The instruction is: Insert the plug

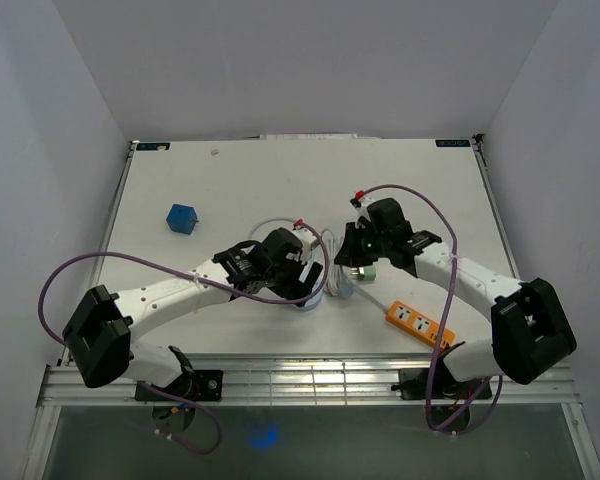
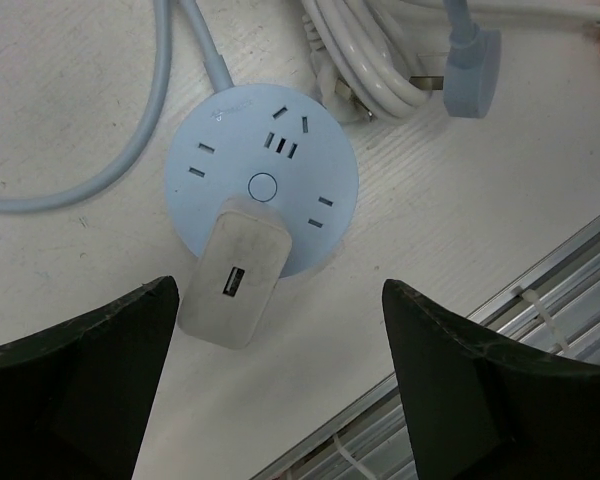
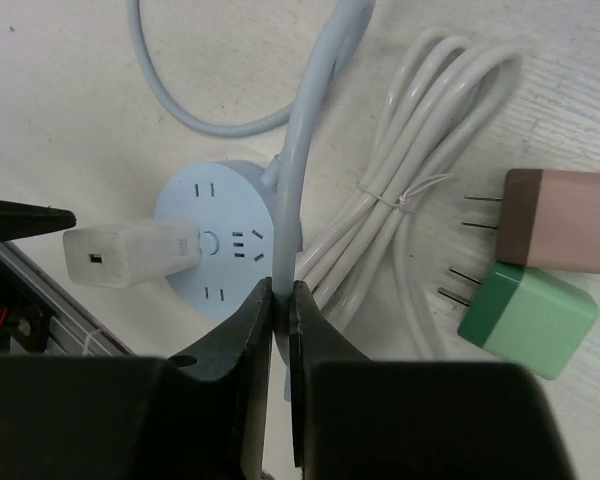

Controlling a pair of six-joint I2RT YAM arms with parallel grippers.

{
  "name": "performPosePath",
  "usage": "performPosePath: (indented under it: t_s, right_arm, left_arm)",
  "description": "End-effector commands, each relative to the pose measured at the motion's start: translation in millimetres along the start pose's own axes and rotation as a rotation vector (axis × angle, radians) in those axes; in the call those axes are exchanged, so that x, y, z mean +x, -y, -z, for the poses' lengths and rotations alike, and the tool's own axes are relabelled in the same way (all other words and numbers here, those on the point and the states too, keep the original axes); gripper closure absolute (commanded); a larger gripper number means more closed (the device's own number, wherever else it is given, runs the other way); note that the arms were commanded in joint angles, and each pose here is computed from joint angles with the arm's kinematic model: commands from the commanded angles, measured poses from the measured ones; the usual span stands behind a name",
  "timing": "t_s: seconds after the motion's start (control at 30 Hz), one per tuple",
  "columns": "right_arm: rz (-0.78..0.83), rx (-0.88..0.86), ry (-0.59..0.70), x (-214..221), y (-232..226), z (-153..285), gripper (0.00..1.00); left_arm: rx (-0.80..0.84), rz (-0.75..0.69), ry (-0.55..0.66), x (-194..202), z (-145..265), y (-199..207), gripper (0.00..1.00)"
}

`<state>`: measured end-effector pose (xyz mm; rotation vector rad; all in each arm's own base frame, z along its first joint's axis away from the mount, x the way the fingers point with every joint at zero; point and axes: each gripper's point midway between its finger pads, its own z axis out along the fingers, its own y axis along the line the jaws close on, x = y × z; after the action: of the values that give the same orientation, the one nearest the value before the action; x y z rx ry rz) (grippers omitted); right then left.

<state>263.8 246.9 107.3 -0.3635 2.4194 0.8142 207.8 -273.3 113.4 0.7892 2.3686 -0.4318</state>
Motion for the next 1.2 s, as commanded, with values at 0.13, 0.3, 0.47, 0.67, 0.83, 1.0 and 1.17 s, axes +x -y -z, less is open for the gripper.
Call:
performPosePath:
  t_s: [0.13,0.3,0.47,0.67,0.83,1.0,1.17]
  right_arm:
    - [-0.009,-0.141,-0.005,-8.4,-61.6,15.0,0.92]
    - [0.0,-0.172,-0.07,9.6,-83.9,14.4,0.92]
    - [0.009,-0.169,-0.075,9.6,-89.1,21.9,0.92]
    - [0.02,-0.148,-0.065,5.3,-86.4,20.3,0.92]
    - [0.025,-0.126,-0.033,-18.9,-86.5,-1.9,0.92]
    - [0.031,-0.13,0.003,-57.9,-95.0,-27.8,0.92]
    - [0.007,-0.134,0.059,-115.9,-91.4,-53.4,0.92]
  left_arm:
    - [-0.035,-0.008,-0.008,4.5,-4.4,-7.1,0.14]
    - [-0.095,0.029,-0.019,11.3,-4.6,-17.3,0.16]
    - [-0.126,0.042,-0.035,16.5,-2.1,-22.6,0.16]
    - [-0.167,0.068,-0.002,12.5,2.7,-29.5,0.16]
    - [-0.247,0.151,0.02,5.3,1.4,-51.1,0.19]
    - [-0.244,0.269,0.063,-17.7,3.5,-81.8,0.2]
    - [-0.251,0.307,0.12,-55.8,7.0,-104.7,0.21]
